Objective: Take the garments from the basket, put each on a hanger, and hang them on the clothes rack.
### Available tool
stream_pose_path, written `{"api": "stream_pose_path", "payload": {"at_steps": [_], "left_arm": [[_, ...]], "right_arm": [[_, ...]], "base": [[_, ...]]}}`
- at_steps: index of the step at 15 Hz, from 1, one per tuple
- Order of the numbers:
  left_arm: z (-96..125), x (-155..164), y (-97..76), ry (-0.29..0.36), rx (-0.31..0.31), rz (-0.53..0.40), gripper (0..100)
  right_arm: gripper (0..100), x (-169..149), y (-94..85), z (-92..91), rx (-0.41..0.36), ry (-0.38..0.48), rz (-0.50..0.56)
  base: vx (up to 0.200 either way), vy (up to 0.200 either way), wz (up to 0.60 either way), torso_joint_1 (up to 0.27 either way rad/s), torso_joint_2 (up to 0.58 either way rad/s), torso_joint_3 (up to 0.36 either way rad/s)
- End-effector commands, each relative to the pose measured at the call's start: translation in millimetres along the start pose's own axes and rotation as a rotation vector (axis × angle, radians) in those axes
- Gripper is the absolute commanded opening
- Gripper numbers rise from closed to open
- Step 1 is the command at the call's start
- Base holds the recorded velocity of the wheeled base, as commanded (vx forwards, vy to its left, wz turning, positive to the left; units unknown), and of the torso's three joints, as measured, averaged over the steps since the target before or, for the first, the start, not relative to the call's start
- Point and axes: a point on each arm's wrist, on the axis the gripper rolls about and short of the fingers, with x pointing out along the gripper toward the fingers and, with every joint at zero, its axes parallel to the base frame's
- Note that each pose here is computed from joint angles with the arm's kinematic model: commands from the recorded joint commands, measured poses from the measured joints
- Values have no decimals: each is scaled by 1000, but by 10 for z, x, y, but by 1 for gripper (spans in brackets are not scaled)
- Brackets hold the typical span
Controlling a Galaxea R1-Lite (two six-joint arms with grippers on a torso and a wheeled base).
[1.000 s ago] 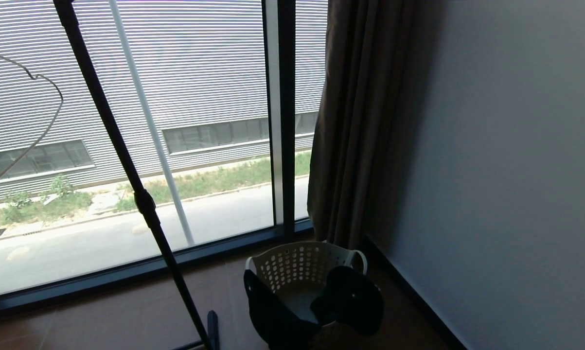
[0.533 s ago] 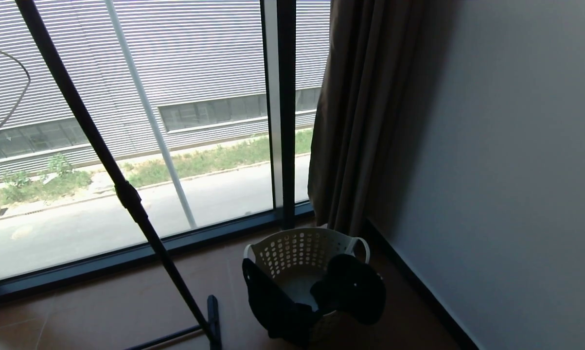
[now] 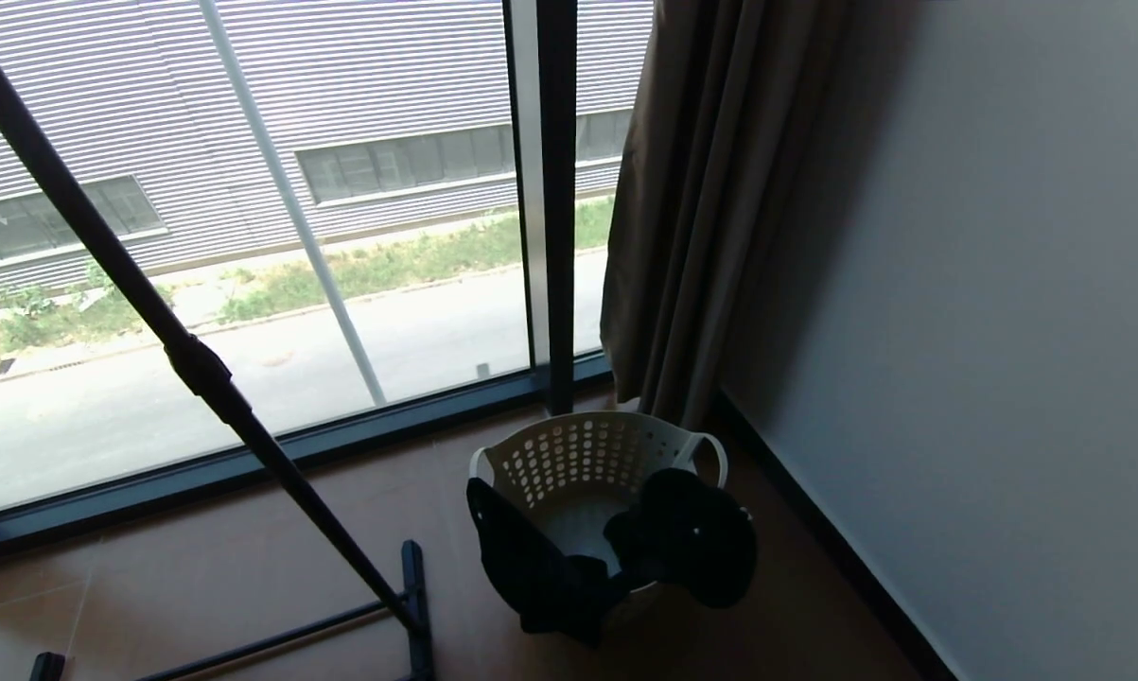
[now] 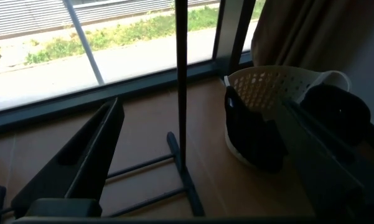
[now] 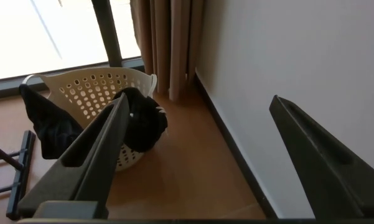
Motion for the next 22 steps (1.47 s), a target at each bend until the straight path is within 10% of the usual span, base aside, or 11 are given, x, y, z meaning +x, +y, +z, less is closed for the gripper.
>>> {"api": "stream_pose_path", "payload": {"at_steps": [1, 22], "left_arm": [[0, 0, 0, -1, 0, 1, 100], [1, 2, 0, 2, 5, -2, 100]], "right_arm": [[100, 0, 0, 1, 0, -1, 0], [100, 0, 0, -1, -6, 0, 0]], "base": [[0, 0, 0, 2, 2, -198], [0, 0, 0, 2, 3, -198]]}}
